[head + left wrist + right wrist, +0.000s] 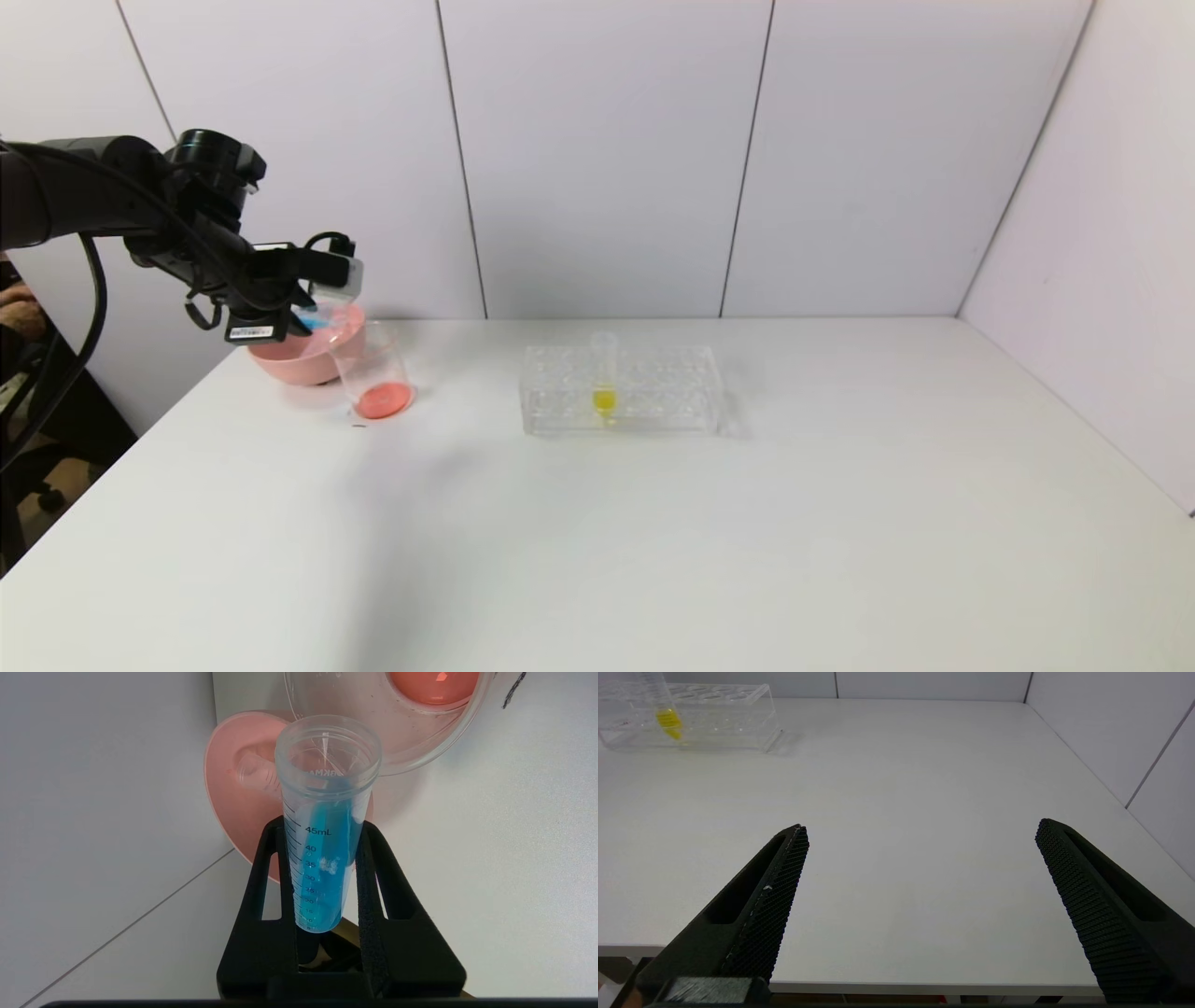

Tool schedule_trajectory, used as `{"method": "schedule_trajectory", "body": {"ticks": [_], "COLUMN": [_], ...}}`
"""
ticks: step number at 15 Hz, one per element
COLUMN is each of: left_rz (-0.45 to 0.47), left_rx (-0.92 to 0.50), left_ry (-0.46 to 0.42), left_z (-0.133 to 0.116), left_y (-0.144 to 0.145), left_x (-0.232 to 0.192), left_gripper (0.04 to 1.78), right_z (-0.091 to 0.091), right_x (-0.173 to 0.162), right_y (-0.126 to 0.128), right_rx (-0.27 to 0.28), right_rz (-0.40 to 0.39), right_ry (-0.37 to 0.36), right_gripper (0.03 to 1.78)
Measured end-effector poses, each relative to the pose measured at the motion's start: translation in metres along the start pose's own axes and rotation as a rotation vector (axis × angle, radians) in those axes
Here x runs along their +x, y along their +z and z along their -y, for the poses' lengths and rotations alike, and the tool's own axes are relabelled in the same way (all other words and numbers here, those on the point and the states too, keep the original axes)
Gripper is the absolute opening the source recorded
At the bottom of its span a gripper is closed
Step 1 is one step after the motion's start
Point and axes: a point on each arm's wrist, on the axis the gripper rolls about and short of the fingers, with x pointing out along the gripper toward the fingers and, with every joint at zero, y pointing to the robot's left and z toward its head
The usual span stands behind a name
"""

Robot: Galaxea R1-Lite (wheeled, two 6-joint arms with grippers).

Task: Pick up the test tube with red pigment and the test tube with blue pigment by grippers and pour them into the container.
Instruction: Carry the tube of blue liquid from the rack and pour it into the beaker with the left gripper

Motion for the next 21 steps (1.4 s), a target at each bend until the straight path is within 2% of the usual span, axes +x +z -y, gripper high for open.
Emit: {"method": "schedule_trajectory", "body": {"ticks": [13,21], "left_rz": [-0.021,-0.120], "left_rx": [-0.006,0.003], "left_ry": [0.000,-0.008], "left_z": [0.001,0.003], "left_y": [0.008,0.016], "left_x": [0.002,0.004], "left_gripper": [0.38,0.38], "right_z": [0.000,0.000], "right_x": [0.000,0.000], "right_y": [0.000,0.000], "right_rx": [0.000,0.000], "right_rz": [0.000,0.000], "right_ry": [0.000,0.000], "right_gripper": [1.77,1.78]}}
